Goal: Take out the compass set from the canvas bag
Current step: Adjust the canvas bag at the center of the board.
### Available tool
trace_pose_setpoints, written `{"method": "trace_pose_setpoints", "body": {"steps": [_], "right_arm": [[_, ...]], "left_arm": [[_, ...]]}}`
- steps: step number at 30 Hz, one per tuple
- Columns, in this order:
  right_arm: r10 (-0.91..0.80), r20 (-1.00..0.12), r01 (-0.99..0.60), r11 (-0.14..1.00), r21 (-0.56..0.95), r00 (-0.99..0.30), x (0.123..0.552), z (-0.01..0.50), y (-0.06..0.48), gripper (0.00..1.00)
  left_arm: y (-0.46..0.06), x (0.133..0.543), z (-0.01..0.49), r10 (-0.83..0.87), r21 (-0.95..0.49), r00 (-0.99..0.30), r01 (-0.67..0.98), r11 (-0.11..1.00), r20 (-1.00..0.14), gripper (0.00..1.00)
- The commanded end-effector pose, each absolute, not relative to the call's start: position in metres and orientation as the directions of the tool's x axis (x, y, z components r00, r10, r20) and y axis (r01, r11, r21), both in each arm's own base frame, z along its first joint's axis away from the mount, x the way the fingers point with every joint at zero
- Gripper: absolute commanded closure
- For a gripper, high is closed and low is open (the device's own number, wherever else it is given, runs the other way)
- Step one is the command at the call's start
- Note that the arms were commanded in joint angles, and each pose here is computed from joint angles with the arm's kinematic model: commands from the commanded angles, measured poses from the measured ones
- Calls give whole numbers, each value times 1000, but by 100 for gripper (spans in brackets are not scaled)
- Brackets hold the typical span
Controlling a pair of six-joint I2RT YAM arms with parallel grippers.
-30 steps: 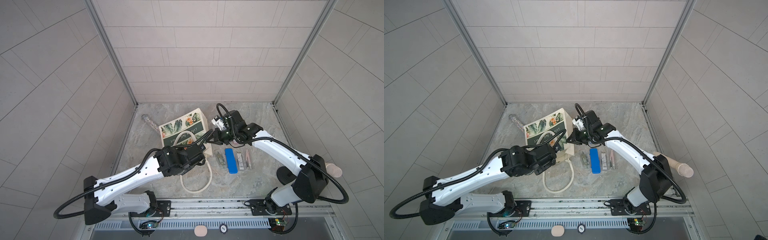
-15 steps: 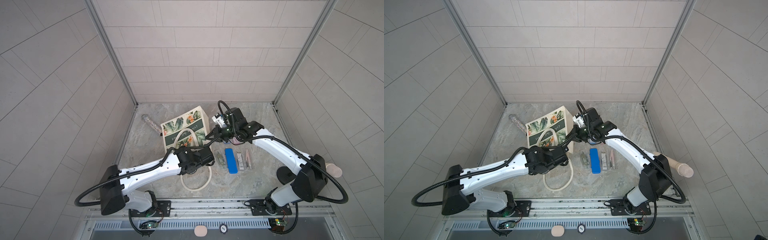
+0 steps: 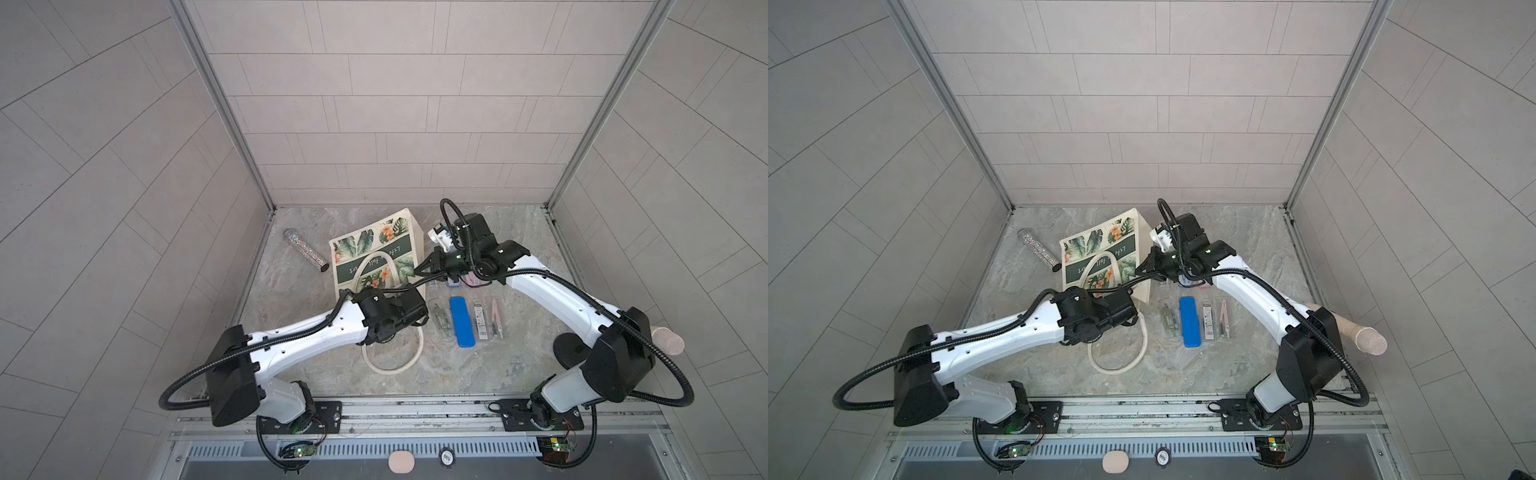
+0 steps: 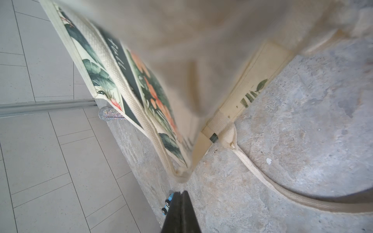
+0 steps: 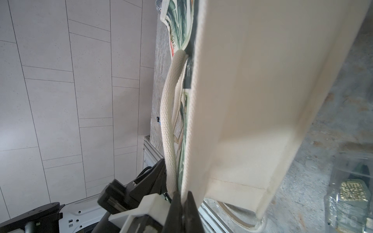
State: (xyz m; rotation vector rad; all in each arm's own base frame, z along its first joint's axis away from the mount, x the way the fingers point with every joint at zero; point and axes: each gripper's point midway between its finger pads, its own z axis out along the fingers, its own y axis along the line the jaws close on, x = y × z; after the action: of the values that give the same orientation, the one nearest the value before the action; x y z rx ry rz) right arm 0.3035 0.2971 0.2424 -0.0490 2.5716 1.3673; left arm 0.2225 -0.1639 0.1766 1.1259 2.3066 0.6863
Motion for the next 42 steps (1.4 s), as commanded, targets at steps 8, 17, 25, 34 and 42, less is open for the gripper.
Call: {"method": "trace_pose_setpoints", "body": {"steps": [8,17,25,34,42], "right_arm": [[71,-235,-174,479,861,-969,305,273,309,100],[50,-240,-184,496,849,-970,300,274,306,100],[61,-246,-187,483,855,-967,303,278,307,100],[57,-255,-195,492,848,-965,300,279,305,100],[60,-252,-187,508,841,-966,304,271,304,100]], "left_arm": [[-204,192,219,758,373,-269,743,556,-595,27],[-179,210,230,668,601,118,569,561,-735,8],[-185,239,184,791,650,-23,556,518,-611,25],[-174,258,160,817,678,-157,482,554,-555,30],[-160,255,168,830,671,-195,506,542,-523,100]]}}
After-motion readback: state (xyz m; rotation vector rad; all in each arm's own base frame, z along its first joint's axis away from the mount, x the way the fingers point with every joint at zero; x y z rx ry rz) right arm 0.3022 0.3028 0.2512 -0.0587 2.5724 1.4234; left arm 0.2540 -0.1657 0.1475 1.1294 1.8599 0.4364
